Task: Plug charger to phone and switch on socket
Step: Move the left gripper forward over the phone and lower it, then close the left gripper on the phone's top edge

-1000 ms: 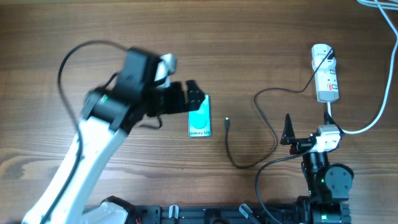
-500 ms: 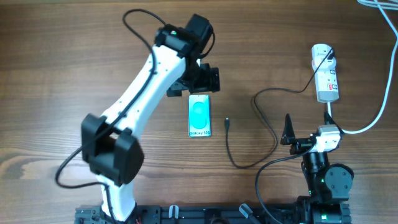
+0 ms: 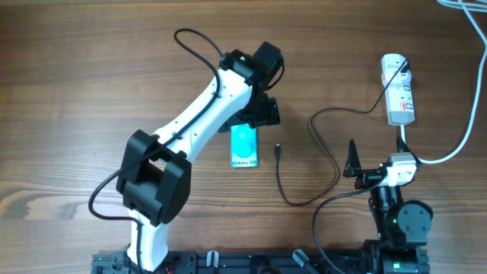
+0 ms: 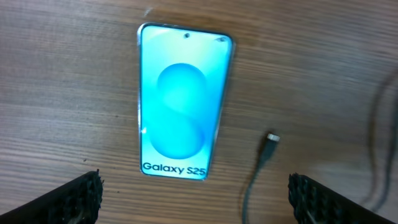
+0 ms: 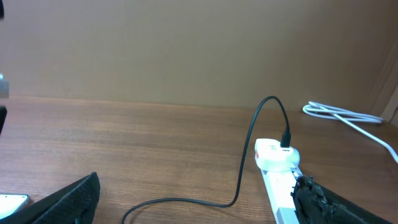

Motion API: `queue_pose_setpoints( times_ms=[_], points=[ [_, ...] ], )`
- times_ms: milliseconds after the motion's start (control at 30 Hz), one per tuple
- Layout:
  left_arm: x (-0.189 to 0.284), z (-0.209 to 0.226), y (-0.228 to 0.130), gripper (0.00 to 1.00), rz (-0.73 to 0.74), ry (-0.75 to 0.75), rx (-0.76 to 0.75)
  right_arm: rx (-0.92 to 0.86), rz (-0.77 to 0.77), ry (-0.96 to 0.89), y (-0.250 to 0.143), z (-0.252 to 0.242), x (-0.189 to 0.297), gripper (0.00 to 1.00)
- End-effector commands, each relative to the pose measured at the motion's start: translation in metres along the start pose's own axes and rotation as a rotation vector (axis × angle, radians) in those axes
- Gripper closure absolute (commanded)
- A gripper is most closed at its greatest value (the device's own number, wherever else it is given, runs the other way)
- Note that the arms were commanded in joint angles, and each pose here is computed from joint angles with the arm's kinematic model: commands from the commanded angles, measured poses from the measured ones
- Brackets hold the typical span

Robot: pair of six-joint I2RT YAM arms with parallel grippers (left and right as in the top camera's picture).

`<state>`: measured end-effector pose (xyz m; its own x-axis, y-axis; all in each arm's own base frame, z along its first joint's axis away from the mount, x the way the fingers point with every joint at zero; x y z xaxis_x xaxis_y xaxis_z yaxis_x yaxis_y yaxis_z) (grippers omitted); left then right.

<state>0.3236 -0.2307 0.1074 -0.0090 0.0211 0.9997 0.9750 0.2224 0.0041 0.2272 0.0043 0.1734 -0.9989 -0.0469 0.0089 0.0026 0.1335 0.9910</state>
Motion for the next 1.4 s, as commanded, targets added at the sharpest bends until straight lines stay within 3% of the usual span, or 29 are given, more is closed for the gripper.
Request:
queue_pose_setpoints(
  times_ms=[0,333,567,1367],
  points=[
    [-0.015,0.009,0.005,0.0,-0.019,0.051,0.06,0.003,-0.005,-0.004,0.001,0.0,0.0,0.0],
    [-0.042,0.002,-0.002,0.0,-0.019,0.015,0.037,0.003,-0.005,-0.004,0.001,0.0,0.0,0.0],
    [-0.057,-0.007,-0.011,0.0,0.028,-0.057,-0.062,0.003,-0.005,-0.004,0.001,0.0,0.0,0.0],
    [-0.098,0.007,-0.013,0.0,0.046,0.03,-0.08,0.003,-0.005,-0.004,0.001,0.0,0.0,0.0]
  ],
)
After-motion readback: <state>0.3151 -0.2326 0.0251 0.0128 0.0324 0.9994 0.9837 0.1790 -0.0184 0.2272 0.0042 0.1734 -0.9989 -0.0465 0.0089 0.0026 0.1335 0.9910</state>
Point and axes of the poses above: each gripper's point midway between its finger pads, its own x axis back along the fingers, its own z axis along the line the jaws close on, y = z × x, the point moved 2 cm from there along x, back along the fingers, and after that the axes turned 5 degrees about x, right-handed, at the moved point
